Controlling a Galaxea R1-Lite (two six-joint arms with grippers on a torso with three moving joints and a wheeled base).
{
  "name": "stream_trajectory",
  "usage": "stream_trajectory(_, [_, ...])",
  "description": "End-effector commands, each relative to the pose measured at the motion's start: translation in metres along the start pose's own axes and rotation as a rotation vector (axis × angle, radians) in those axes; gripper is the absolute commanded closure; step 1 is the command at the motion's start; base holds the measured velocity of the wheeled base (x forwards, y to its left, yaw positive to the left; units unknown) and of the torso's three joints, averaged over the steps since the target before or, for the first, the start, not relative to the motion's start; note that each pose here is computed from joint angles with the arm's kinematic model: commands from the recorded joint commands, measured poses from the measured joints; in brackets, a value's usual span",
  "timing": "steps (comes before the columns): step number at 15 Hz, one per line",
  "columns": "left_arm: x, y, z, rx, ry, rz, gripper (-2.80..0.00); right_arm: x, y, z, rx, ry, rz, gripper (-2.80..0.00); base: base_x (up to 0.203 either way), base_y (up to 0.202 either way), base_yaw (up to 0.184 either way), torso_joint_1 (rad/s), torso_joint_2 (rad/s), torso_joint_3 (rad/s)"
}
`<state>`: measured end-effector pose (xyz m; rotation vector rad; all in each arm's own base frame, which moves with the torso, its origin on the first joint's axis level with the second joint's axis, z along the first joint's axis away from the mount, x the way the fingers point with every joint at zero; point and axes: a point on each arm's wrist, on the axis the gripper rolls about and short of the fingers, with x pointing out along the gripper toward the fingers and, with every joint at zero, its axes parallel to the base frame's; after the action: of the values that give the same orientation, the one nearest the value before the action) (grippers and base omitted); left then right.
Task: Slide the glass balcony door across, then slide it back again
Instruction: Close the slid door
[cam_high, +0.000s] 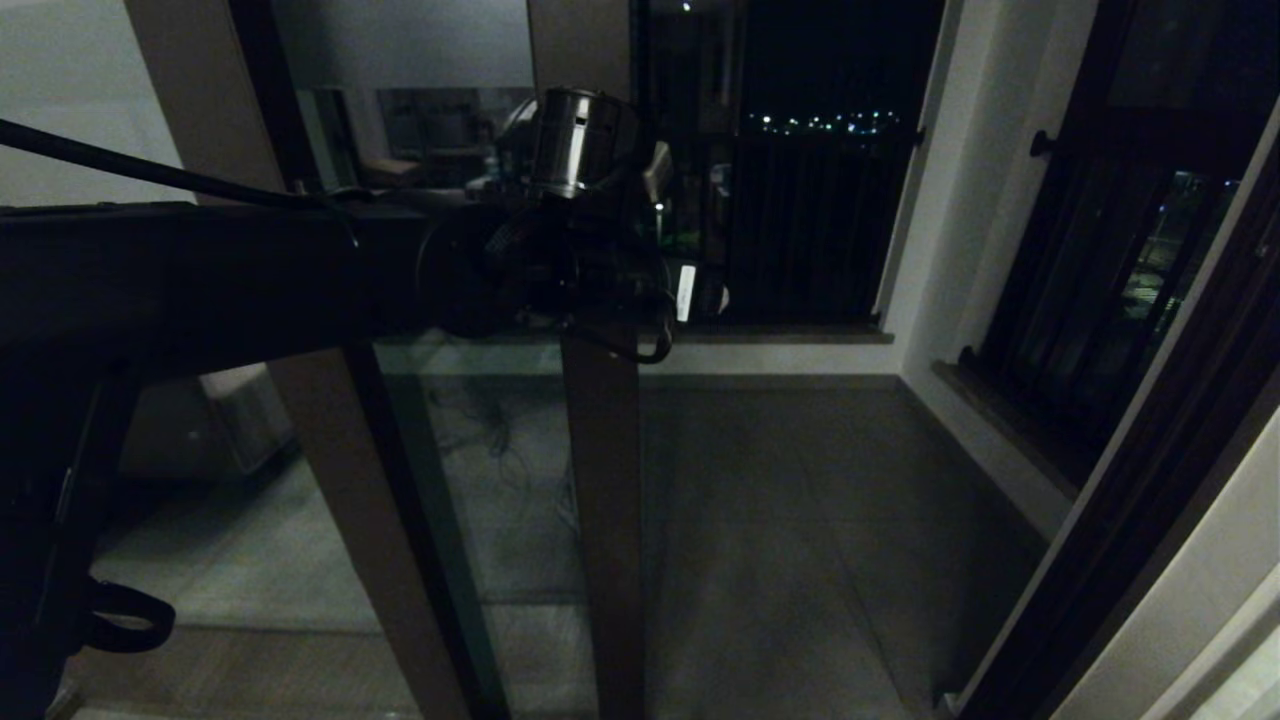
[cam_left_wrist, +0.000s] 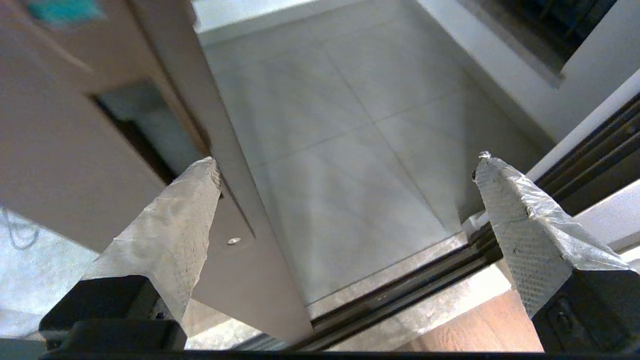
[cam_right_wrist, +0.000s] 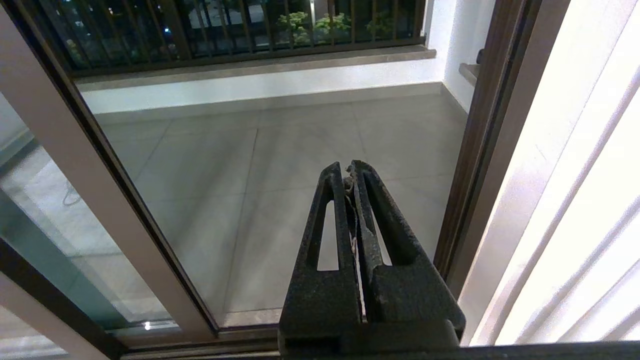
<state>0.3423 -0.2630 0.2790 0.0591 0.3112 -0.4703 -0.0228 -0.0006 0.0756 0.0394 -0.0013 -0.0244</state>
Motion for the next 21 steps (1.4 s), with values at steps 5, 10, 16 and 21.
stream_trajectory(5, [-0.008,0.002,0.004,-0.004,-0.005,0.0,-2.8,0.0,0.0,0.0,0.0,0.001,-0.001,0.0,0.0,0.0,0.0,0.0,0.0,0.0])
stream_trajectory(10, [-0.011,0.003,0.005,-0.003,-0.006,0.004,-2.8,0.0,0.0,0.0,0.0,0.001,0.0,0.0,0.0,0.0,0.0,0.0,0.0,0.0])
stream_trajectory(16, [0.012,0.002,-0.01,0.006,0.026,0.01,-2.8,0.0,0.0,0.0,0.0,0.001,0.0,0.0,0.0,0.0,0.0,0.0,0.0,0.0])
stream_trajectory(21, [0.015,0.008,-0.01,0.0,0.016,0.024,-2.8,0.0,0.0,0.0,0.0,0.001,0.0,0.0,0.0,0.0,0.0,0.0,0.0,0.0])
